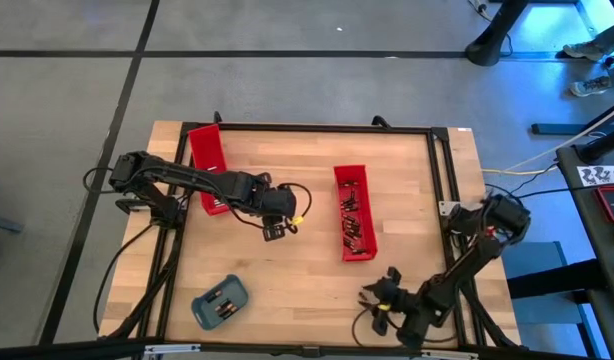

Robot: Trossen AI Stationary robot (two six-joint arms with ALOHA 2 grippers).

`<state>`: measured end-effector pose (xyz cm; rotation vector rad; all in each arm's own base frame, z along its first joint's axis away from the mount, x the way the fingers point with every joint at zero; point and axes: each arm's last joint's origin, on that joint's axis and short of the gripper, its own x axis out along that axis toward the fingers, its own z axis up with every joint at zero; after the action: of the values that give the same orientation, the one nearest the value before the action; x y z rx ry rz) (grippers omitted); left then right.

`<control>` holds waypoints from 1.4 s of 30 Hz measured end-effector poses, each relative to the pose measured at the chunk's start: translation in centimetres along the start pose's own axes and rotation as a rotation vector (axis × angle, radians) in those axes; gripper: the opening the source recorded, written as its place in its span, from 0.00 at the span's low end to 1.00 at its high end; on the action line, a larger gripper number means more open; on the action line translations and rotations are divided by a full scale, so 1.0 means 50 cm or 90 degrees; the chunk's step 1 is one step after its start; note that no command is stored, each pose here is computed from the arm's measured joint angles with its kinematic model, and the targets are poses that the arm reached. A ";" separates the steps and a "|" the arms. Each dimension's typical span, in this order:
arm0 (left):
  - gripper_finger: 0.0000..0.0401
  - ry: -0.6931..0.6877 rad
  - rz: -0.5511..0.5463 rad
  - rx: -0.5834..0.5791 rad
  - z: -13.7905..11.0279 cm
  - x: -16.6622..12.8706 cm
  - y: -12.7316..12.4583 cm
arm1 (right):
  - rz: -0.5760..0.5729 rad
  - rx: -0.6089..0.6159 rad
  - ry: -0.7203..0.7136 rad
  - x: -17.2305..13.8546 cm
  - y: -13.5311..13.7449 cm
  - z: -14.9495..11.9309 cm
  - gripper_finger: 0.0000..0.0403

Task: Sort batteries
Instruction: Put the small black battery into the right red bin

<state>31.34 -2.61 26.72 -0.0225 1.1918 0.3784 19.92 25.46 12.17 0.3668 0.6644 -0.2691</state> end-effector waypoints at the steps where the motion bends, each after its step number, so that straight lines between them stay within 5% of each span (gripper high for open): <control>1: 0.36 0.004 0.001 0.001 -0.001 0.000 0.000 | -0.010 0.005 -0.007 0.008 -0.003 -0.001 0.54; 10: 0.36 0.045 -0.006 -0.001 -0.015 -0.003 -0.004 | -0.014 0.007 -0.007 0.089 0.000 -0.052 0.54; 22: 0.36 0.038 -0.025 0.023 -0.031 -0.017 -0.045 | -0.029 -0.057 -0.045 0.061 -0.007 -0.130 0.54; 42: 0.36 0.037 -0.025 0.003 -0.032 -0.019 -0.049 | -0.070 -0.032 -0.104 0.063 -0.015 -0.009 0.53</control>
<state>30.33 -5.49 26.52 -0.0535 1.2476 0.3425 21.80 24.56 9.65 0.2577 0.5305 -0.3815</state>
